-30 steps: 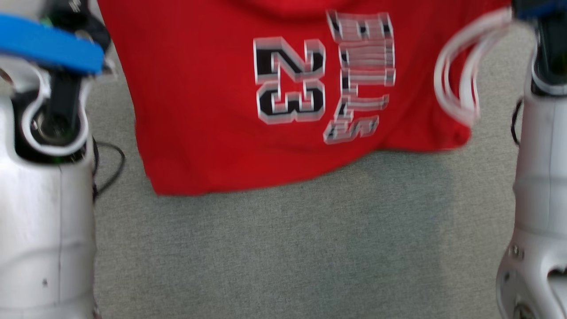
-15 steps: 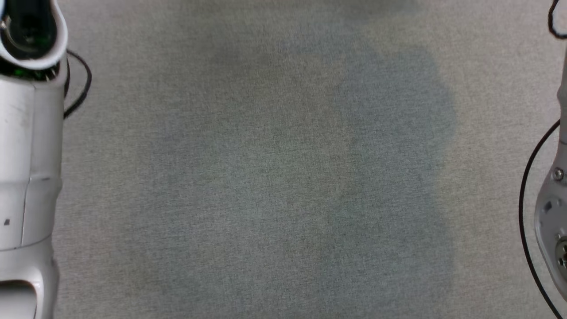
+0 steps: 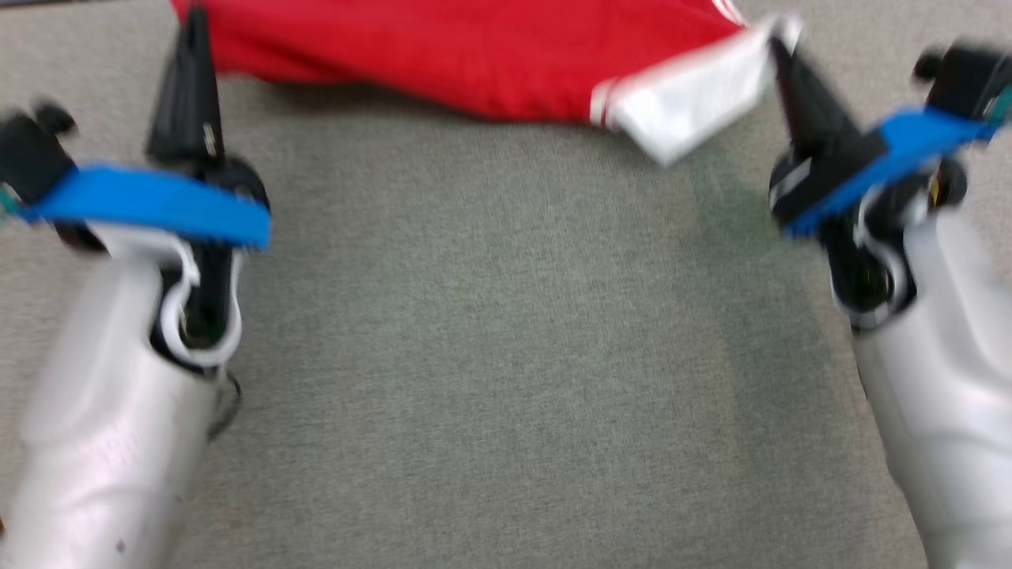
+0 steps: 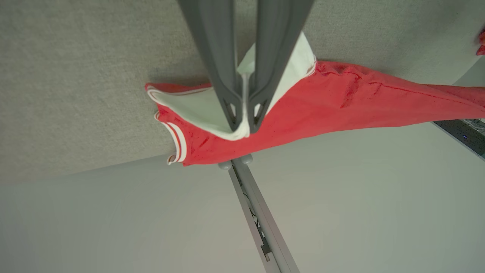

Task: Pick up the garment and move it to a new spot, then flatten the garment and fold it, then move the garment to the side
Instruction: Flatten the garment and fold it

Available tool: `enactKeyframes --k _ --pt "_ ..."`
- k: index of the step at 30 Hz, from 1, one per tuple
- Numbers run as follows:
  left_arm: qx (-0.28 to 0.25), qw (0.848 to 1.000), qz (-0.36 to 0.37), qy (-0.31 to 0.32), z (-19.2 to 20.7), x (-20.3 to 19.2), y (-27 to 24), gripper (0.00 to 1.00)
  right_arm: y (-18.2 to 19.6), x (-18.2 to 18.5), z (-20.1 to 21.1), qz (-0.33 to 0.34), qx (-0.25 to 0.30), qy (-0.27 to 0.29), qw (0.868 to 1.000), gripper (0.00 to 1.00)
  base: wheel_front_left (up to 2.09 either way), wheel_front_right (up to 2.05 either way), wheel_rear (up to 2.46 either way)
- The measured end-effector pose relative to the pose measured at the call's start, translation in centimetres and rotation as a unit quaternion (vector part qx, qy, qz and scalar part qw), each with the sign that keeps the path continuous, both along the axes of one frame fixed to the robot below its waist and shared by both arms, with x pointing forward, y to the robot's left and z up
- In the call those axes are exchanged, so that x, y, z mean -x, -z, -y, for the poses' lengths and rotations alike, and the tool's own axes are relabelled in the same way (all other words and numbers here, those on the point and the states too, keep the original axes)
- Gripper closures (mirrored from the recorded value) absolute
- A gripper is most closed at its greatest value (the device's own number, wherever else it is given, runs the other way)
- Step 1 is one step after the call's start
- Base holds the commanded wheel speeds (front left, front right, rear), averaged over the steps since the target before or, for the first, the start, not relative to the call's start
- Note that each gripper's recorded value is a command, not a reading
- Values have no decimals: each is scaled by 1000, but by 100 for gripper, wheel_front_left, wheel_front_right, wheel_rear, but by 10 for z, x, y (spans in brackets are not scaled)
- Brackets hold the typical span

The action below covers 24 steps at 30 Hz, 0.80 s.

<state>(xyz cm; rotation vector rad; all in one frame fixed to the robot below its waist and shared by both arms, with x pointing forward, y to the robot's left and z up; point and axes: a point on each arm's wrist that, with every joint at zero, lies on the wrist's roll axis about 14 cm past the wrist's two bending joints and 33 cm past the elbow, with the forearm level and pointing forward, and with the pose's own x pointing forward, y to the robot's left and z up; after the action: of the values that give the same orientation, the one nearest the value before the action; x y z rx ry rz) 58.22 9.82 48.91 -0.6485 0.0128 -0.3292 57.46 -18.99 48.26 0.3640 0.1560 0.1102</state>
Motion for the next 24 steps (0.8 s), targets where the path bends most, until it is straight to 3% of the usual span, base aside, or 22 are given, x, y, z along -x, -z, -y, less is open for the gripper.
enactKeyframes --k 3,7,14,20,24 --pt "7 999 -33 -17 -11 30 16 100 25 38 1 -63 -10 -14 998 100 0 0 0" --pt "-20 996 -85 -10 -12 80 45 100 29 82 2 -93 -22 -25 995 100 0 0 0" --pt "-50 989 -138 -24 -26 138 66 100 31 146 14 -125 11 1 992 100 0 0 0" --pt "-47 982 -181 -34 -30 179 82 100 34 196 17 -187 50 9 981 100 0 0 0" --pt "-57 977 -203 -39 -34 202 91 100 44 229 19 -246 69 1 967 100 0 0 0"
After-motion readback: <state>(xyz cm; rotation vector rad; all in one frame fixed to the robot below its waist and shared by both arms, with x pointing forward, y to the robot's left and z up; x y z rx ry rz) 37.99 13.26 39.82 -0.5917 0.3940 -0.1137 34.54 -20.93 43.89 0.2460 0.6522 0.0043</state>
